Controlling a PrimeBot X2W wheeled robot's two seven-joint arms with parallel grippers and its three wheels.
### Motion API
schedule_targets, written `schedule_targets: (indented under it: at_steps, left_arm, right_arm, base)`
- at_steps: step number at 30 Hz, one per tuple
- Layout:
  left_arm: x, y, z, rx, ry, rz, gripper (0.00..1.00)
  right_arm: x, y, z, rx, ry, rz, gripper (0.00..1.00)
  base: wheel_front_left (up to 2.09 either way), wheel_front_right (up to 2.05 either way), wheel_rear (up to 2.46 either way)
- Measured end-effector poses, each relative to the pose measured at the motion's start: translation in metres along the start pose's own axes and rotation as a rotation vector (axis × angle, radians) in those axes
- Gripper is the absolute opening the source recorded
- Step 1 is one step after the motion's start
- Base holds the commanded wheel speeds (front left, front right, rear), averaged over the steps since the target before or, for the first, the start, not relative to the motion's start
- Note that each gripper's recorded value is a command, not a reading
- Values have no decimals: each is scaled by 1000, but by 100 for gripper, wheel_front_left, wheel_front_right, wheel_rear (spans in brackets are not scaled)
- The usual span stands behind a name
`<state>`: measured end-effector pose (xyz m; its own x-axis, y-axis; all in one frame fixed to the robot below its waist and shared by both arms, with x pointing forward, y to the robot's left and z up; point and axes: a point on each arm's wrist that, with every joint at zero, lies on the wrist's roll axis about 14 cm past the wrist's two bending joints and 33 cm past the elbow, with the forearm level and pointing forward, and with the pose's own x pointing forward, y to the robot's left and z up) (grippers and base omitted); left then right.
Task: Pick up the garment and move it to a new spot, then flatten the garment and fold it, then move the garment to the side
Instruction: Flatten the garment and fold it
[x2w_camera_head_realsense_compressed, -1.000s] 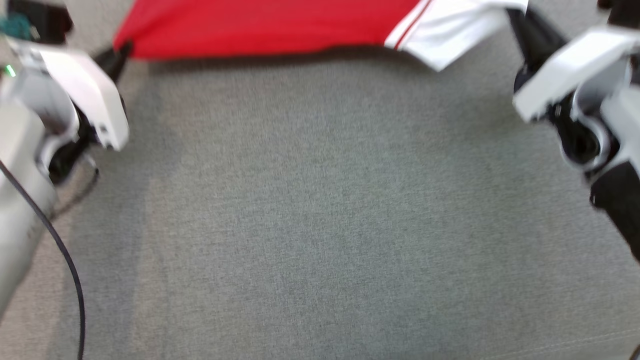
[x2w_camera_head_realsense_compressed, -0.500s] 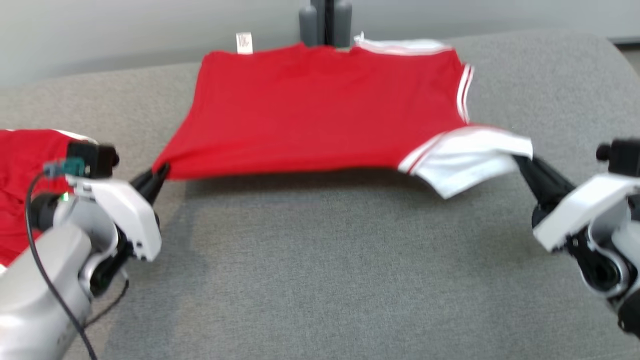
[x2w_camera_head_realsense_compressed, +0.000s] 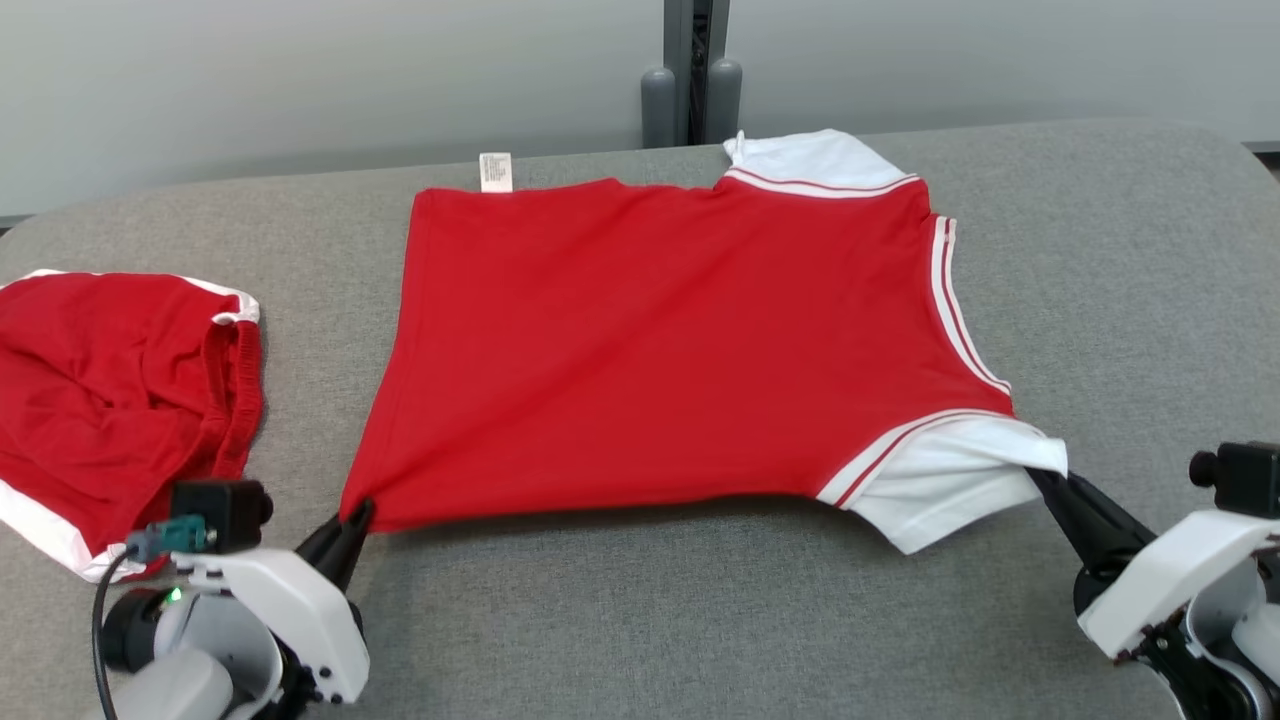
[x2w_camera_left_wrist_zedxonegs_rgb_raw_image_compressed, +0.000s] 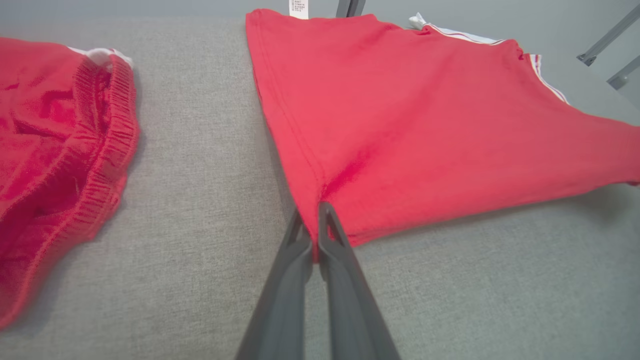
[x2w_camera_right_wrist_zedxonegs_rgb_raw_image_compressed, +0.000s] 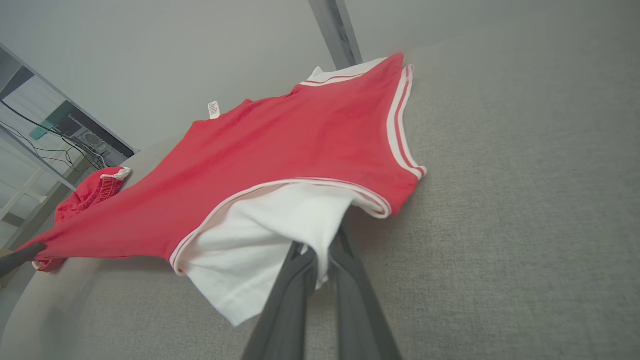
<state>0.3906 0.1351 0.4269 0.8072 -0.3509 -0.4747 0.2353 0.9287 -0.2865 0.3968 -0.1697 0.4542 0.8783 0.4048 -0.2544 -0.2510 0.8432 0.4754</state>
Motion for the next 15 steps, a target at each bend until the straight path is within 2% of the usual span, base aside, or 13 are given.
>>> schedule_targets:
  at_steps: [6, 15]
  left_arm:
    - [-21, -10, -18, -68, 5, 19, 0]
    - [-39, -12, -27, -102, -6, 42, 0]
  right_arm:
    - [-18, -1, -17, 33, 19, -22, 0]
    - [-43, -2, -35, 53, 57, -50, 0]
  base:
    - [0, 0, 0]
    - [0, 0, 0]
